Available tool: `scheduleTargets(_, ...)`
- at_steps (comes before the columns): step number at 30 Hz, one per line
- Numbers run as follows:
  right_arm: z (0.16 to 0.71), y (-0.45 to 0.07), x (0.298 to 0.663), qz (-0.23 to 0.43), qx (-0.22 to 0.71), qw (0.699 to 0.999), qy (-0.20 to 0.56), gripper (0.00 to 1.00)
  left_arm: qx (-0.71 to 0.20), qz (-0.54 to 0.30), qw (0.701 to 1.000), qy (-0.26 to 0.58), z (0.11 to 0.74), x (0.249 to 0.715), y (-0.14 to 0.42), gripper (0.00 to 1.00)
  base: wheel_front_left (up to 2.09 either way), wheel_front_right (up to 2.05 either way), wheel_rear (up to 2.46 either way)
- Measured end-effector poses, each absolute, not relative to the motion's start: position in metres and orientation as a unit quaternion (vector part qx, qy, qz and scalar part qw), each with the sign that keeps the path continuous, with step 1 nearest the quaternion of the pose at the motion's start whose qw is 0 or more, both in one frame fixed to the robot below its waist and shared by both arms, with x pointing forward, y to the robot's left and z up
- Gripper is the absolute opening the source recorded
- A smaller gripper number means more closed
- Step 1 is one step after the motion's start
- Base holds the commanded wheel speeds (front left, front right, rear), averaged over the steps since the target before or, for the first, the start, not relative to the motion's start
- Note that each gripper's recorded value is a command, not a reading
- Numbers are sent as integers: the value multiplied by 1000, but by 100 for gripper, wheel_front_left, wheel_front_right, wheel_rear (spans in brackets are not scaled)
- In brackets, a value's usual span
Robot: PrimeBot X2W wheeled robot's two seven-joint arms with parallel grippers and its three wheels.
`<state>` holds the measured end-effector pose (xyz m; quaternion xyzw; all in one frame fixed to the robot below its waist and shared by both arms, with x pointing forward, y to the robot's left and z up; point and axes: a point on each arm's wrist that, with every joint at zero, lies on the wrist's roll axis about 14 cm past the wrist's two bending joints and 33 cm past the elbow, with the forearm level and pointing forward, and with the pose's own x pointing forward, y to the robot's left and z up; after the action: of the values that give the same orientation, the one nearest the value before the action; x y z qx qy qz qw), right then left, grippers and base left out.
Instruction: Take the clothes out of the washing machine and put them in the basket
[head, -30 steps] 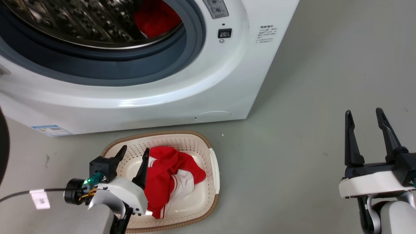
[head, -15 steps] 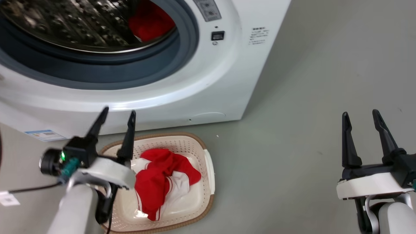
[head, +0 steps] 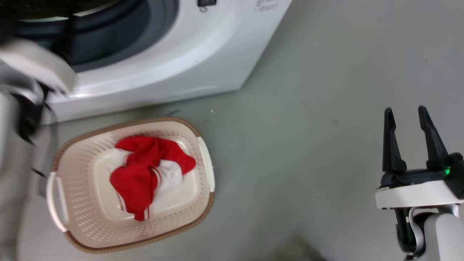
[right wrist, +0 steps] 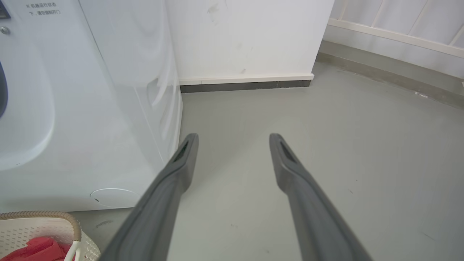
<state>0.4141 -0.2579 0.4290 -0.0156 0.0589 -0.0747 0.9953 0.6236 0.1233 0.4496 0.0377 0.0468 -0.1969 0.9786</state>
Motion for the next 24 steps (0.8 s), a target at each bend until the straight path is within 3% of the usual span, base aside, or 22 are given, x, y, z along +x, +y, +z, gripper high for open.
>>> scheduleTargets(11,380,-258,429,-75,1,991,111,100,82,-177,967,165,409,745,131,100,0,0,0)
scheduleTargets(17,361,-266,421,-89,4,986,141,100,59,-160,953,250,362,780,125,100,0,0,0)
scheduleTargets(24,341,-271,404,-102,-5,978,182,100,57,-171,930,320,312,789,102,100,0,0,0)
